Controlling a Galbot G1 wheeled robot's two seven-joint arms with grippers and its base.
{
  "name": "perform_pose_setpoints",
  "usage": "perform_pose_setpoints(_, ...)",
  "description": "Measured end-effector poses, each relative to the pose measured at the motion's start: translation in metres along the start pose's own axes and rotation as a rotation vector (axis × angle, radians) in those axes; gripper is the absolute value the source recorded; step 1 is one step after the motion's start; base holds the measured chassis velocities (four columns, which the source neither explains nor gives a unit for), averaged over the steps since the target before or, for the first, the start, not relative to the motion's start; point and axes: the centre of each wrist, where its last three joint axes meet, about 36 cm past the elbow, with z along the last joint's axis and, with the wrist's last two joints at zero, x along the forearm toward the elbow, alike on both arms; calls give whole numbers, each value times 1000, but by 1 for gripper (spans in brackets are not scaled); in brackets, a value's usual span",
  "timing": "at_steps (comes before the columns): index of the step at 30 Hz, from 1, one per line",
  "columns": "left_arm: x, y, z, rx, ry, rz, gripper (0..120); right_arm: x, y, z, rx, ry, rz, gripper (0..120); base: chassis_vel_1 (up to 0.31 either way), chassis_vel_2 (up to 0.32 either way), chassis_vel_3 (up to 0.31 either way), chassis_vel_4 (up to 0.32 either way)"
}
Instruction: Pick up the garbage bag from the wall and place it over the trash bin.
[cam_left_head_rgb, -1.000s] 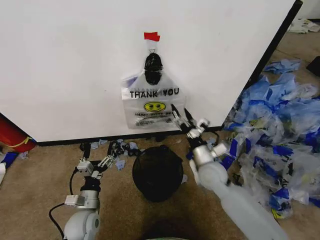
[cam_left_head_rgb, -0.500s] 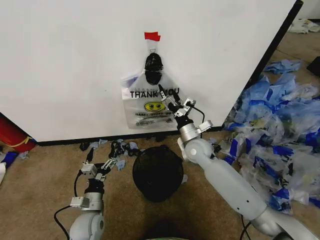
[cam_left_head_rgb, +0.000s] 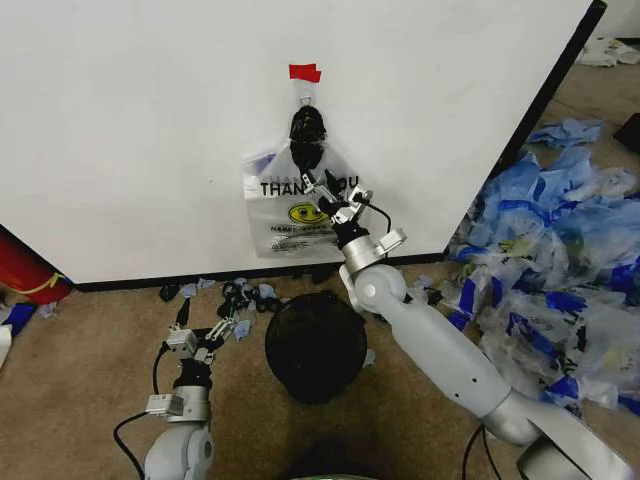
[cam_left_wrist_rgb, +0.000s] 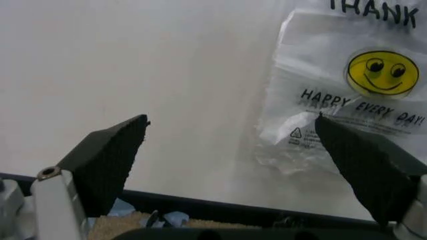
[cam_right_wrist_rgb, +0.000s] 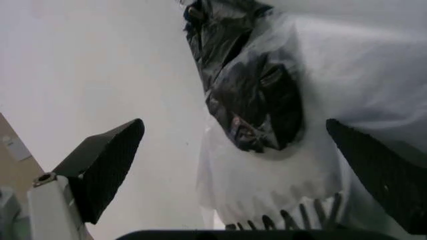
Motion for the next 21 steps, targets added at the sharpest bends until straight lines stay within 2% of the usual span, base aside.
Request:
perform_pose_setpoints(8,2,-2,4,3,-2,-12,99,-19,9,7,-16,-6,-26,100,0,0,0,0)
perform_pose_setpoints(18,5,-3,7,2,-2,-19,99,-22,10,6,-11,-13,-33,100,0,0,0,0)
perform_pose_setpoints(21,7,-2,10,0,2,-21,99,-23,10,4,-10,-27,-29,94,0,0,0,0)
